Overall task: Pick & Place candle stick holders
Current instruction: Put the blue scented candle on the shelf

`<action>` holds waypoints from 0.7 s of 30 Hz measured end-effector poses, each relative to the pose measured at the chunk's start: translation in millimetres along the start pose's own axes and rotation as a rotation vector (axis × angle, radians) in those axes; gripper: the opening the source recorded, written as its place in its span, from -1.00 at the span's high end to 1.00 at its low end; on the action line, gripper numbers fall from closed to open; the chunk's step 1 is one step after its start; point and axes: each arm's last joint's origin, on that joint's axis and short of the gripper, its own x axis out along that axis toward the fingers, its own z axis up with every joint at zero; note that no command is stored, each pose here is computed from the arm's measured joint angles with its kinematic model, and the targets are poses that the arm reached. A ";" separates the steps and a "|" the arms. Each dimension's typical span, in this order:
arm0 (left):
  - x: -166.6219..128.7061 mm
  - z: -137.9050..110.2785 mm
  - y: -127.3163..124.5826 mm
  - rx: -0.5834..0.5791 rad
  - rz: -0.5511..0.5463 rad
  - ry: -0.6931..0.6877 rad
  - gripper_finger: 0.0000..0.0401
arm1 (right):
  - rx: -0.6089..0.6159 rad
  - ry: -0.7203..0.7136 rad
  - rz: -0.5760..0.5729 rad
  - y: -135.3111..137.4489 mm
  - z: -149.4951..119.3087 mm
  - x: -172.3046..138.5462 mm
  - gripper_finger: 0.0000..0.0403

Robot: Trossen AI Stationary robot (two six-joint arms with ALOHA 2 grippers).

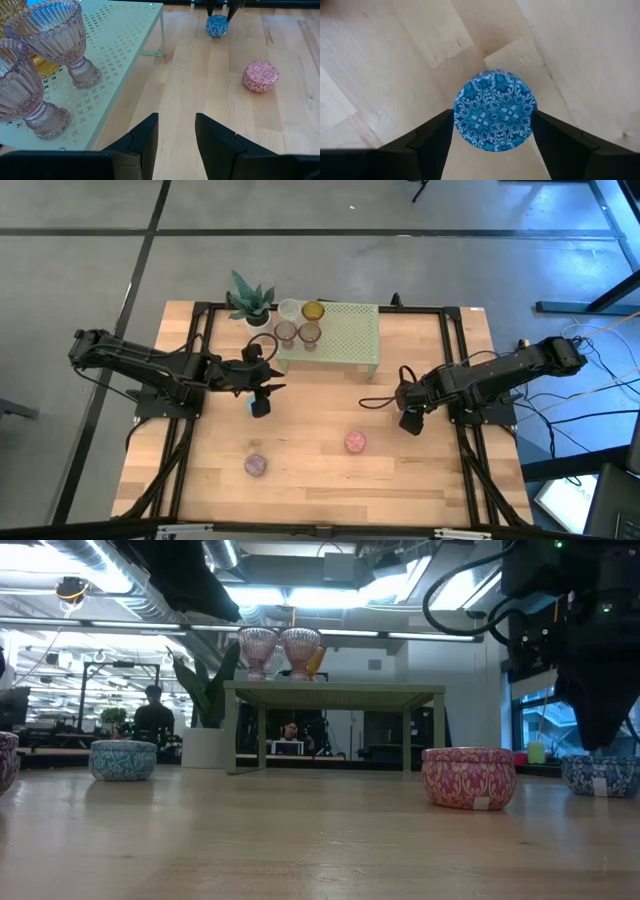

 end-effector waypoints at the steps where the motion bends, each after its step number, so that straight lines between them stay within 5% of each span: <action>1: 0.0 0.0 0.0 0.000 0.000 0.000 0.38 | -0.007 0.000 -0.001 0.1 0.2 -0.6 -0.34; 13: 0.0 0.0 0.0 0.000 0.000 0.000 0.38 | 0.001 -0.004 0.039 2.6 1.8 -1.3 -0.35; 21: 0.0 0.0 0.0 0.000 0.000 0.000 0.38 | -0.004 -0.003 0.037 2.5 1.7 -1.6 -0.70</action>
